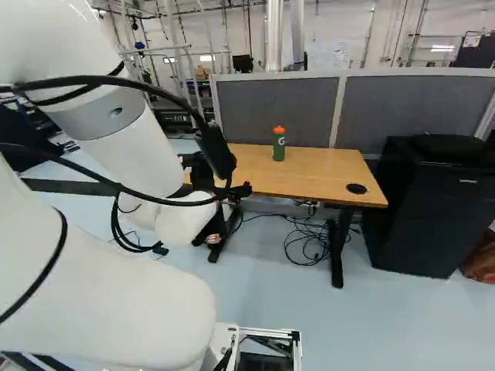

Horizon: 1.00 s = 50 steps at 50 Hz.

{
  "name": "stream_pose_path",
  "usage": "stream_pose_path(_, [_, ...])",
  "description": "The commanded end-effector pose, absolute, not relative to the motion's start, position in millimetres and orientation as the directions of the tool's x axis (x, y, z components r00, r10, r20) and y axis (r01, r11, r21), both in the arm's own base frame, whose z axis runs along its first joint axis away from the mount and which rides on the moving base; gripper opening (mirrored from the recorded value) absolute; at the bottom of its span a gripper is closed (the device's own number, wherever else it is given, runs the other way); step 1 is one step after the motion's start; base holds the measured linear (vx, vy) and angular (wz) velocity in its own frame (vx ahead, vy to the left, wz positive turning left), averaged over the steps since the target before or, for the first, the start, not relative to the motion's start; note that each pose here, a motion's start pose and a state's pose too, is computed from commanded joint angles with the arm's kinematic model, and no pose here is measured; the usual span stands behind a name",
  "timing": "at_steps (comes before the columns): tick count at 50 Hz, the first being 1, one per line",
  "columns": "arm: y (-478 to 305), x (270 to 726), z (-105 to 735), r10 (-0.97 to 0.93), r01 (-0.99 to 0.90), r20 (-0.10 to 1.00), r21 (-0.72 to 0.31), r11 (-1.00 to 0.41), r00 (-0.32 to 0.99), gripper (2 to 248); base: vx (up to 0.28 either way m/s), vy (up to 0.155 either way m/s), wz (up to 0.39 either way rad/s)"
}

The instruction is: Pick up the green bottle from the table

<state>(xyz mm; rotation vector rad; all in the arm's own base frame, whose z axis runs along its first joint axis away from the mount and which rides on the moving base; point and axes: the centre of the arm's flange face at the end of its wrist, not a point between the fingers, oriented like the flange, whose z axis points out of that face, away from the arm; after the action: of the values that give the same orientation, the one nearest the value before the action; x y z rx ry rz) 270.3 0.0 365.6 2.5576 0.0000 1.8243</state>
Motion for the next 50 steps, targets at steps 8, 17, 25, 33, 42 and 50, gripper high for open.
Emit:
stream_pose_path(8, [0.0,270.3,365.6,0.0,0.0,0.946,0.0,-1.0,0.326,247,0.084,-0.106,-0.336])
stream_pose_path(17, [0.0,270.3,365.6,0.0,0.0,0.946,0.0,-1.0,0.326,247,0.118,-0.073,-0.158])
stream_pose_path(25, [0.0,270.3,365.6,0.0,0.0,0.946,0.0,-1.0,0.326,247,0.137,-0.061,-0.04])
stream_pose_path(33, [0.0,270.3,365.6,0.0,0.0,0.946,0.0,-1.0,0.326,247,0.153,-0.063,-0.022])
stream_pose_path(42, [0.0,270.3,365.6,0.0,0.0,0.946,0.0,-1.0,0.326,247,0.165,-0.059,-0.024])
stream_pose_path(50, [0.0,270.3,365.6,0.0,0.0,0.946,0.0,-1.0,0.326,247,0.175,-0.045,-0.018])
